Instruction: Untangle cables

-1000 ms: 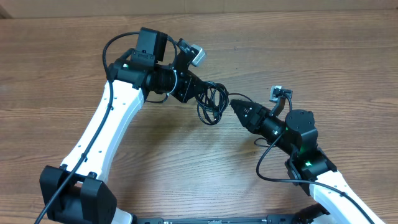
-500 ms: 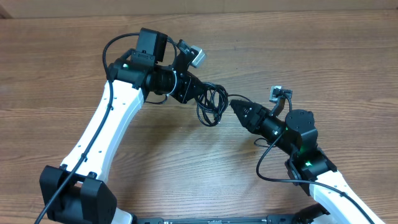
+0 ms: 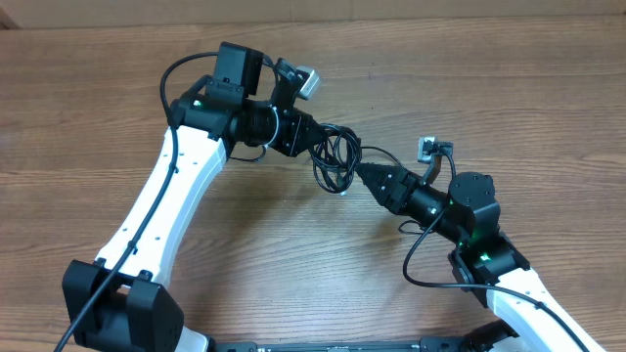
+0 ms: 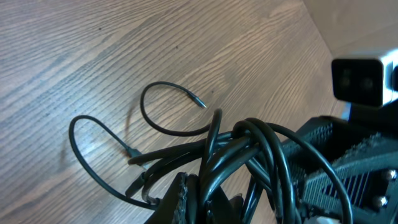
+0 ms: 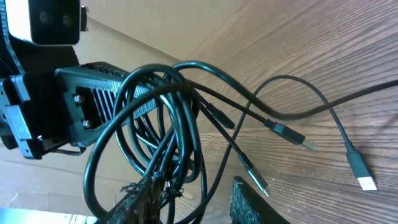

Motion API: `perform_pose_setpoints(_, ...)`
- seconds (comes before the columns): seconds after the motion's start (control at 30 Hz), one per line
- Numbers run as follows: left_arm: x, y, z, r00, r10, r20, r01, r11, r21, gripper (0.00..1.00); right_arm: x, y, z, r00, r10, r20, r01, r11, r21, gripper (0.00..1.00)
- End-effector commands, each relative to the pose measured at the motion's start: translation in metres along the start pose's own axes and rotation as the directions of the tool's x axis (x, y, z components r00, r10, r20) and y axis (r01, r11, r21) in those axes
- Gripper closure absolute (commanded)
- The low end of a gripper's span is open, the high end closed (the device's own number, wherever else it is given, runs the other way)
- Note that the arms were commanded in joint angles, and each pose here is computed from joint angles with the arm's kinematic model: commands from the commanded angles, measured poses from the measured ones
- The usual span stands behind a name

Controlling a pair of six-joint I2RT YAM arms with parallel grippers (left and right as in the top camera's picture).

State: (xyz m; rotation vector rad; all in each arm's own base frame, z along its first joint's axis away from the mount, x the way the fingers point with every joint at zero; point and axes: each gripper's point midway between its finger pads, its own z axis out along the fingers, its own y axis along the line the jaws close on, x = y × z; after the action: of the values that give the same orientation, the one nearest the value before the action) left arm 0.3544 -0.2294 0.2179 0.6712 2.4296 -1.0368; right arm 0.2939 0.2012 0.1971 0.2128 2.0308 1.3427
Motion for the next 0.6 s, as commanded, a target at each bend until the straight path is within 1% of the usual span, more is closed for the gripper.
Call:
perform_pose_setpoints(0.0, -0.010, -0.024, -0.003, 1.000, -0.003, 0.022, 0.002, 0.999, 0.046, 0.96, -0.002, 0.010, -0.002, 1.000, -0.022, 0.000, 0.022, 0.999, -0.031, 0.64)
perform_pose_setpoints(0.17, -0.009, -0.042, 0.008, 0.999, 0.048, 0.015, -0.049, 0.996, 0.074, 0.96, -0.002, 0.010, -0.002, 1.000, -0.023, 0.000, 0.023, 0.999, -0.032, 0.63)
perform_pose_setpoints(0.2, -0.010, -0.045, 0.010, 0.998, 0.059, 0.016, -0.060, 0.995, 0.077, 0.96, -0.002, 0.010, -0.002, 1.000, -0.023, 0.001, 0.023, 0.999, -0.032, 0.60)
perform_pose_setpoints(0.23, -0.010, -0.048, 0.012, 0.997, 0.071, 0.018, -0.072, 0.995, 0.076, 0.96, -0.002, 0.010, -0.002, 1.000, -0.023, 0.001, 0.023, 0.999, -0.033, 0.59)
perform_pose_setpoints(0.33, -0.011, -0.050, 0.018, 0.995, 0.097, 0.021, -0.097, 0.994, 0.049, 0.95, -0.002, 0.010, -0.002, 1.000, -0.023, 0.001, 0.023, 0.999, -0.033, 0.60)
perform_pose_setpoints(0.57, -0.010, -0.057, 0.021, 0.995, 0.100, 0.017, -0.101, 0.993, 0.062, 0.96, -0.004, 0.009, -0.002, 1.000, -0.023, 0.013, 0.023, 0.999, -0.025, 0.60)
